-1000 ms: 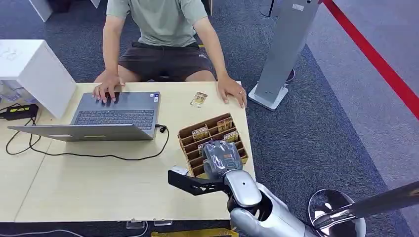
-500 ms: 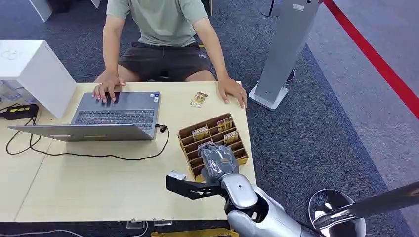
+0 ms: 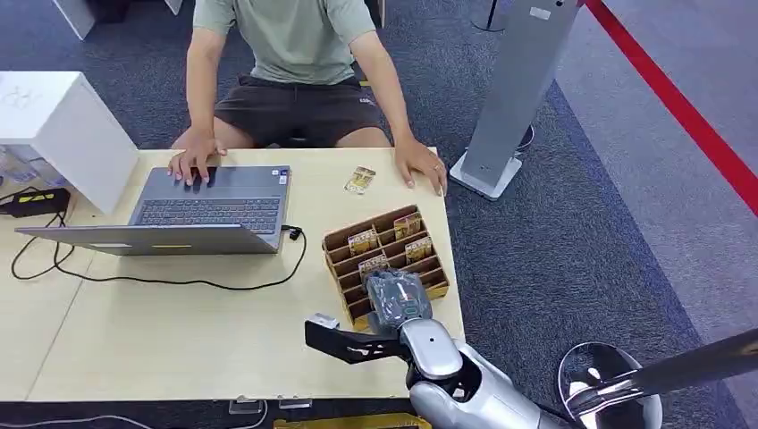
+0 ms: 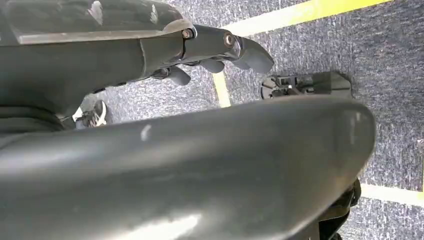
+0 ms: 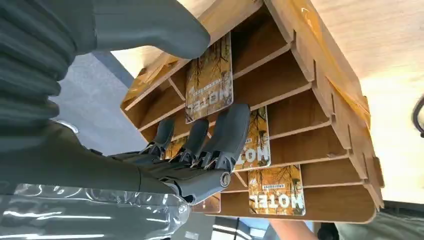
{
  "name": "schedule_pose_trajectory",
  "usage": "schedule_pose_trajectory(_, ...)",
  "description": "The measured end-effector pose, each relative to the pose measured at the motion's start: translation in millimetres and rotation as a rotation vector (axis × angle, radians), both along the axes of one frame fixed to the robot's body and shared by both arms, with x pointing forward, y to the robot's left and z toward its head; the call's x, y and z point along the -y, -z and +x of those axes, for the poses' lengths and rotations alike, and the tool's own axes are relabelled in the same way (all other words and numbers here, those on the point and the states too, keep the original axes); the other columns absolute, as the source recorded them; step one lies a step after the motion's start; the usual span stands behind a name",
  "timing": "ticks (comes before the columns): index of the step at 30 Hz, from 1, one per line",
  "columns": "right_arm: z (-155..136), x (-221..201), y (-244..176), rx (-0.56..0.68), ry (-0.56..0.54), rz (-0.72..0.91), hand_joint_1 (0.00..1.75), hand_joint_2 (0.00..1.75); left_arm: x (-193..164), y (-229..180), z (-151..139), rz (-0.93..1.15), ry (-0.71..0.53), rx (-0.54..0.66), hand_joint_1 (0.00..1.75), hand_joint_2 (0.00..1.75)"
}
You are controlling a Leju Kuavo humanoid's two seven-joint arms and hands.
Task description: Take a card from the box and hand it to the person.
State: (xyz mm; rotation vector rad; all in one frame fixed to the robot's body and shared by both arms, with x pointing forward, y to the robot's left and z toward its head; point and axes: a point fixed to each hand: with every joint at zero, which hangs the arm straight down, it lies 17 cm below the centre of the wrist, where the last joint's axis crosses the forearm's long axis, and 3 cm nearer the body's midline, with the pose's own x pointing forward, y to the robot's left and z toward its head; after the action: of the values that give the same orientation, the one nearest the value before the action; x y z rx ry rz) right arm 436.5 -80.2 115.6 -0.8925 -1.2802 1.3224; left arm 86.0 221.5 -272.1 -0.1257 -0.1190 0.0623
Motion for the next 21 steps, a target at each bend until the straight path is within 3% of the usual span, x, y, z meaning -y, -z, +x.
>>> schedule_pose_trajectory(6,0.0,2.5,5.7,-0.009,0.008,-0.005,0.68,1.75,0.1,0.0,-0.1,-0.001,0.000,0.000,0.00,0.00)
schedule_pose_trajectory(14,-0.8,4.4,8.6,-0.011,0.017,-0.002,0.72,1.75,0.4,0.0,-0.1,-0.001,0.001,0.000,0.00,0.00)
schedule_pose_trajectory(19,0.0,7.1,8.4,-0.009,0.027,0.003,0.96,1.75,0.3,0.0,-0.3,0.000,0.006,0.001,0.00,0.00)
schedule_pose_trajectory(20,0.2,7.5,8.2,-0.009,0.028,0.004,1.05,1.75,0.0,0.0,-0.3,0.001,0.006,0.001,0.00,0.00)
schedule_pose_trajectory(21,0.5,8.0,8.2,-0.009,0.030,0.004,1.31,1.75,0.0,0.0,-0.2,0.001,0.007,0.001,0.00,0.00)
